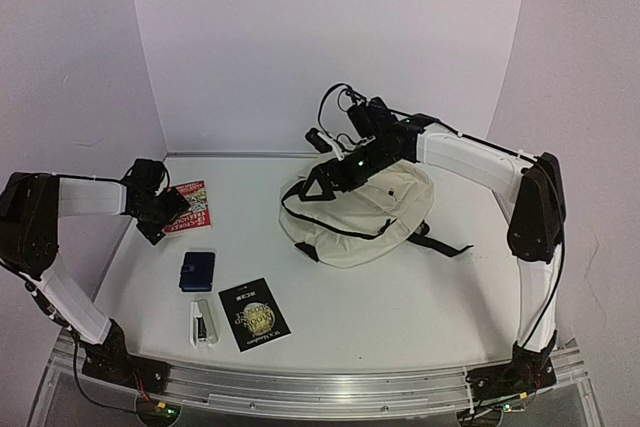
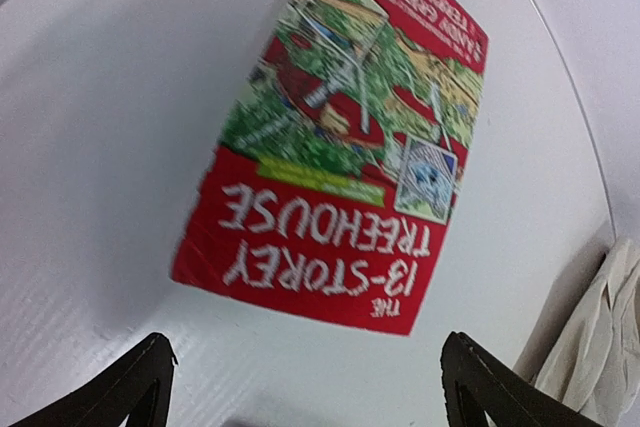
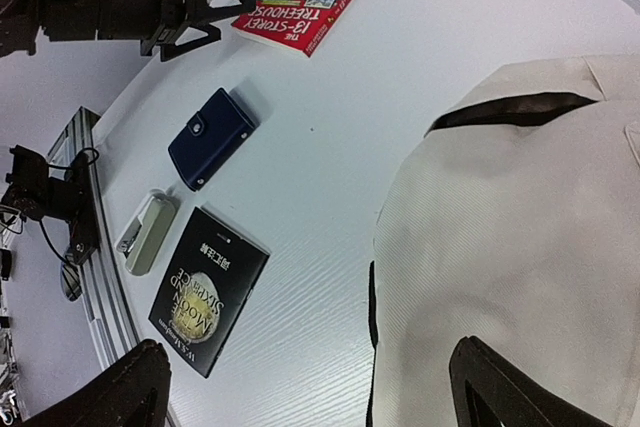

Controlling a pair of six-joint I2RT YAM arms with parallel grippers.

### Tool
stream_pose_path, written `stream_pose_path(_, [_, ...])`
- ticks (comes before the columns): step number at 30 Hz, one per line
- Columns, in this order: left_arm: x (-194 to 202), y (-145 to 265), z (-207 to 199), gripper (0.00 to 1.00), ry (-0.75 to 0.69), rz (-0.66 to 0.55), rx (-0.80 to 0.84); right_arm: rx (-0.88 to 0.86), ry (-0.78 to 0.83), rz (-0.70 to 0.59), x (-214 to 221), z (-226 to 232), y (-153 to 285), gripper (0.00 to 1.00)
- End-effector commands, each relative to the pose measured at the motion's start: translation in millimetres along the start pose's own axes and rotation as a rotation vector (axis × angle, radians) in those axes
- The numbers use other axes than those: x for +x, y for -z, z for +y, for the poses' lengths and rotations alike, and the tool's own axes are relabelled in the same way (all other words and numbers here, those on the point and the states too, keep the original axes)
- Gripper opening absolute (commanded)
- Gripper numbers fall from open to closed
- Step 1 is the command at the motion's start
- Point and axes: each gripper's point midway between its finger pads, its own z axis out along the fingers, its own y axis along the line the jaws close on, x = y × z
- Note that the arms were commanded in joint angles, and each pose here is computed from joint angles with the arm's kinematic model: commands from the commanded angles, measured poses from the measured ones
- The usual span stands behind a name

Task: Pack the student bag
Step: Pick up the book from the center of the board.

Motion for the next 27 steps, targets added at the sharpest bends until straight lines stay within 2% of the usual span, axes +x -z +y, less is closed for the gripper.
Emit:
stream_pose_path(1, [-18,-6,3,0.93,0.003,-0.009,0.01,-0.024,-0.018,-0.017,-13,11,-16,0.97])
stream_pose_path(7, [-50,-32,6,0.93,0.023,-0.001,0.009,-0.033,-0.032,-0.033,-20,12,-27,0.97])
stream_pose_path(10, [-69,-49,10,0.9,0.027,-0.003,0.004,-0.034,-0.038,-0.043,-23,12,-28,0.97])
stream_pose_path(16, [-86,-81,-5,0.83,-0.065,0.031,0.039,-0.05,-0.061,-0.062,-27,12,-33,0.95])
stream_pose_path(20, [-82,-108,-23,0.8,-0.136,0.109,0.109,-0.053,-0.074,-0.06,-25,9,-39,0.94])
stream_pose_path(27, [-53,-127,-54,0.6,-0.266,0.234,0.264,-0.065,-0.093,-0.053,-21,6,-48,0.89])
